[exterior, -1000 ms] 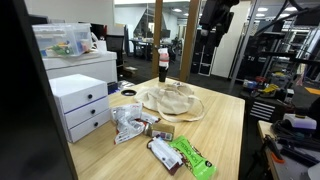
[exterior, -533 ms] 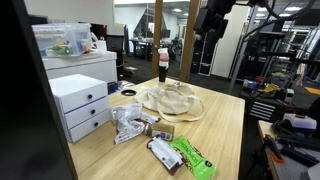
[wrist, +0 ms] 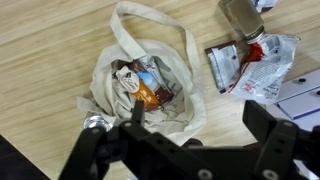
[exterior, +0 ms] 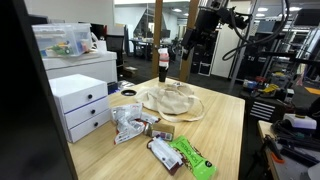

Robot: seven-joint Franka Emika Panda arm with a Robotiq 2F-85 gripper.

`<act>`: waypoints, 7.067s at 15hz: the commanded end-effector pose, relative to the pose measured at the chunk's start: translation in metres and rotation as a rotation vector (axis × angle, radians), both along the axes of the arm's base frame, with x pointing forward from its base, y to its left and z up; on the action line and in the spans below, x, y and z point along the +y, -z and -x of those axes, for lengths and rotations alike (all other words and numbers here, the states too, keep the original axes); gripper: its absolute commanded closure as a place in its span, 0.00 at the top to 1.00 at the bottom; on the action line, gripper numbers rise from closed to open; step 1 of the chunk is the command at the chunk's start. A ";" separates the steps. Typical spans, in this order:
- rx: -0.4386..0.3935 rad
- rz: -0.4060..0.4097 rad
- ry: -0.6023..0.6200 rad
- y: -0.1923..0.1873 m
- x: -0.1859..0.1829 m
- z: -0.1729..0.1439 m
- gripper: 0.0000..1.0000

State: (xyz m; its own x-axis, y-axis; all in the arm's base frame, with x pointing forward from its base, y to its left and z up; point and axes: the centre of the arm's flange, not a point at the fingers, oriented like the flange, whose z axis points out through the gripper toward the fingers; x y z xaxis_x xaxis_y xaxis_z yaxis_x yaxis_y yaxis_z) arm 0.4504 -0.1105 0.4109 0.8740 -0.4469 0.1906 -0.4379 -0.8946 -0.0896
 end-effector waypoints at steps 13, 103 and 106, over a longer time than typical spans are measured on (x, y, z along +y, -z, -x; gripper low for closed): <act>-0.028 0.030 0.039 0.045 -0.013 -0.022 1.00; 0.237 0.361 0.059 0.146 -0.062 -0.092 0.79; 0.254 0.363 0.047 0.148 -0.059 -0.092 1.00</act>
